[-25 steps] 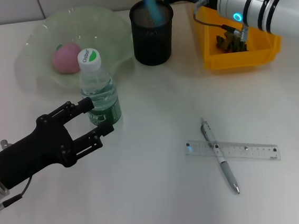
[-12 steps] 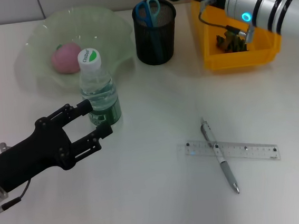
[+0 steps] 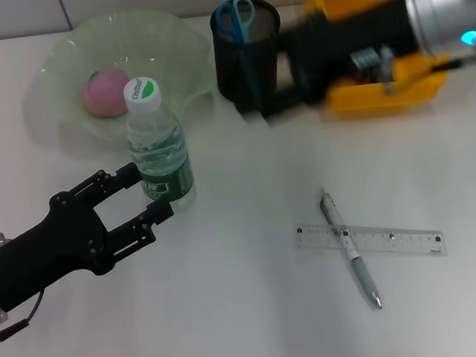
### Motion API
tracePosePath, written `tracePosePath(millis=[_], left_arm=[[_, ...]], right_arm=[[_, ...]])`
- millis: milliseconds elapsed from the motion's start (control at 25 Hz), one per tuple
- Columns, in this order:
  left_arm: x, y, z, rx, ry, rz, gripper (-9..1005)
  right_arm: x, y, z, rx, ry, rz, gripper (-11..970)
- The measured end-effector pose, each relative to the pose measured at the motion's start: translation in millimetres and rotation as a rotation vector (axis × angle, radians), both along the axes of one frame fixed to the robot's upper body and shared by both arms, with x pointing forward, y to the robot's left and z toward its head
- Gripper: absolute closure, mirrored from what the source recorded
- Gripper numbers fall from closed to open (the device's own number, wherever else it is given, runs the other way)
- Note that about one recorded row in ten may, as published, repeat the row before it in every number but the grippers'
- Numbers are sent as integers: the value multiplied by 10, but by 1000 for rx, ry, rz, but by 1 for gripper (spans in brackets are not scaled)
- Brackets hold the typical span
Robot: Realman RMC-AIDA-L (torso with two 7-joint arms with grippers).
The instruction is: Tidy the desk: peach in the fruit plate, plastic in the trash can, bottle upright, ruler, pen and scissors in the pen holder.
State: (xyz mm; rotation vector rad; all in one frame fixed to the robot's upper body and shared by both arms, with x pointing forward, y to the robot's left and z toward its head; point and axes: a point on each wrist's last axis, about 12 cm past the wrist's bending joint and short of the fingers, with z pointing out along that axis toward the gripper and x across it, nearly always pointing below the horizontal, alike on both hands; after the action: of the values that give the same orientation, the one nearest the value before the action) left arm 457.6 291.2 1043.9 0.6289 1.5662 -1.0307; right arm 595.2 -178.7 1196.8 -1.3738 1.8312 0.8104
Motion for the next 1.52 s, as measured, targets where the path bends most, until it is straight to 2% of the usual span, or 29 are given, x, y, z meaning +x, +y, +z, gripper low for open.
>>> tracePosePath(millis=[40, 160, 200, 320, 400, 800, 1520], left_arm=[[-2, 1, 0, -1, 1, 0, 254], [-9, 1, -1, -2, 2, -2, 254], [-12, 2, -2, -2, 2, -2, 254], [-13, 2, -2, -2, 3, -3, 254], [-13, 2, -2, -2, 3, -3, 254], [18, -47, 9, -10, -3, -12, 254], [9, -55, 2, -10, -3, -14, 254]], right_arm=[[0, 0, 0, 0, 0, 0, 292], [-66, -33, 55, -210, 63, 106, 208], [-82, -58, 43, -326, 85, 132, 208], [-92, -46, -6, -395, 91, 141, 208], [-126, 37, -152, -467, 100, 173, 209], [-179, 225, -535, -535, 109, 220, 211], [-193, 373, -787, -514, 98, 206, 217]])
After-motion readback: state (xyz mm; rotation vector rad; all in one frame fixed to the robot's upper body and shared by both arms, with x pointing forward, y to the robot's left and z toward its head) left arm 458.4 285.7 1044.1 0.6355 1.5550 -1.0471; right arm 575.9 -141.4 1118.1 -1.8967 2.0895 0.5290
